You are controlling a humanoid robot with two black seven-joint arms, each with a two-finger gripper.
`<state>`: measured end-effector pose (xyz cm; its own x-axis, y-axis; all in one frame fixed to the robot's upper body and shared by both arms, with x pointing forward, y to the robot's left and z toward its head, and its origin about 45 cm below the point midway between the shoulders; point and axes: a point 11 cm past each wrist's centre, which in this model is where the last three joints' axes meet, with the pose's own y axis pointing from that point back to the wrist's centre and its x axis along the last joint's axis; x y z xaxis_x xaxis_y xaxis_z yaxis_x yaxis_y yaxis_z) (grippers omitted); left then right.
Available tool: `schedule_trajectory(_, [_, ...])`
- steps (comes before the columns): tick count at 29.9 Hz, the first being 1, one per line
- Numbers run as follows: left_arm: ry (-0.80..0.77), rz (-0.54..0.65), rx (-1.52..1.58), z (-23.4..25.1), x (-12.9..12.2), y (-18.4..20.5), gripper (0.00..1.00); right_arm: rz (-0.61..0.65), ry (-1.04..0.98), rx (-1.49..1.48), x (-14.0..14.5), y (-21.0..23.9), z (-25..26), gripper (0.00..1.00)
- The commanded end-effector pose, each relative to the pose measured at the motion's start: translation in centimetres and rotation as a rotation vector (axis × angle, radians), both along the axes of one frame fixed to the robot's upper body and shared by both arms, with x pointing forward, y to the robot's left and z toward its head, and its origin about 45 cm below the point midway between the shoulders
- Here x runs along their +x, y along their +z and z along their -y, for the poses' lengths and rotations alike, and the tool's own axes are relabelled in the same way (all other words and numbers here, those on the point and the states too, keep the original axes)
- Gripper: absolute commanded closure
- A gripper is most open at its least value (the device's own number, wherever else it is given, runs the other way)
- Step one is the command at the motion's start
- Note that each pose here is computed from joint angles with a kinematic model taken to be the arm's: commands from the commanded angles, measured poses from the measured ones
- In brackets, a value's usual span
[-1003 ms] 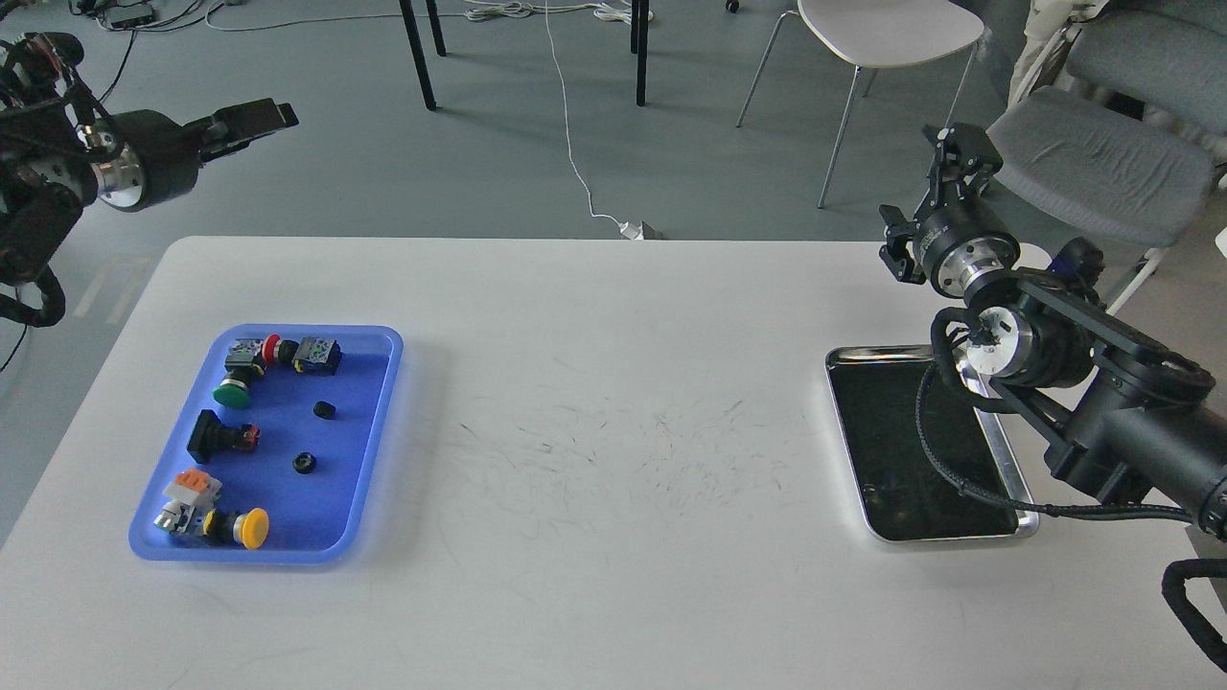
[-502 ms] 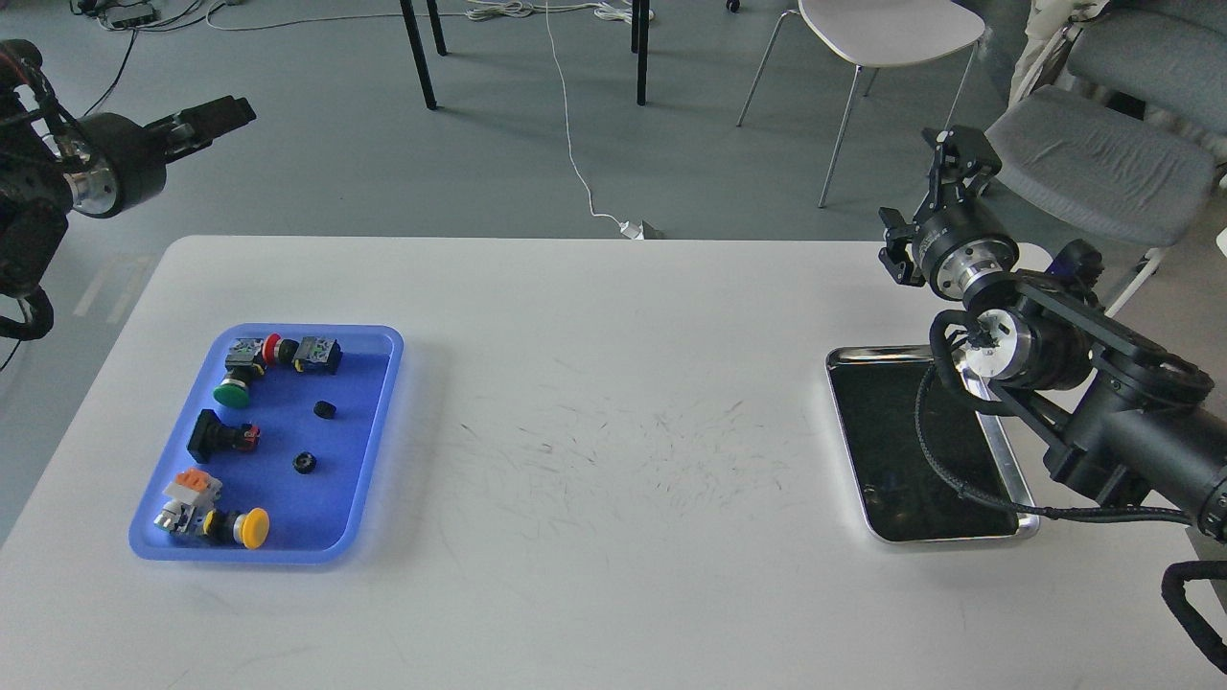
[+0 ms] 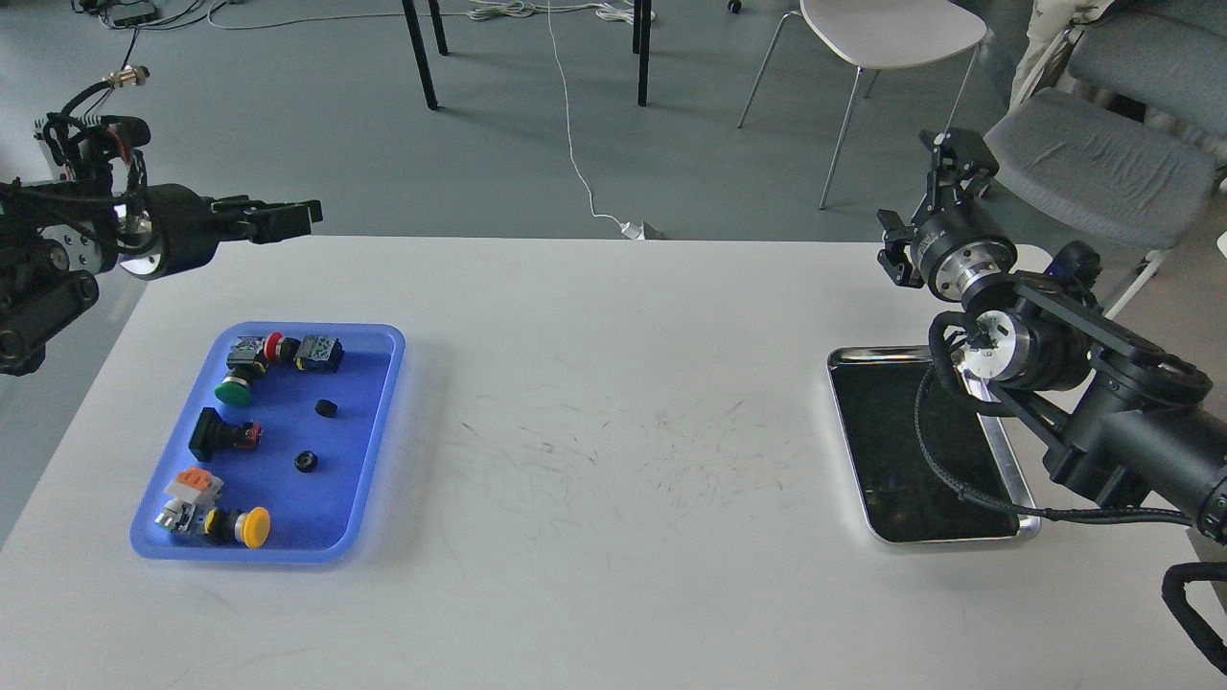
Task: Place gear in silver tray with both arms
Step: 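Lower the left gripper onto the black gear in the blue tray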
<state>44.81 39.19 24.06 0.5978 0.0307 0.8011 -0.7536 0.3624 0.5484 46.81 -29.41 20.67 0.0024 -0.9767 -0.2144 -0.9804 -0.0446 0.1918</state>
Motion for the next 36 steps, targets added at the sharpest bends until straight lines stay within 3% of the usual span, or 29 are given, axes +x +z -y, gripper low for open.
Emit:
schedule_trajectory(1, [-0.140,0.034,0.032,2.5,-1.6,-0.4,0.02,-0.001,0.001,-0.002,0.0,0.0,0.0,0.01])
schedule_trajectory(12, [-0.369,0.079,0.177,4.1,-5.2,-3.6,0.02,0.001,-0.001,0.000,0.0,0.1,0.0,0.01])
schedule_trajectory(28, [-0.312,0.030,0.180,0.2,-9.8,-8.5,0.02,-0.009,-0.010,0.007,-0.3,-0.5,0.4,0.01])
schedule_trajectory(36, [-0.290,0.013,0.176,-0.4,-10.8,-10.0,0.06,-0.009,-0.013,0.003,-0.3,-0.5,0.6,0.01])
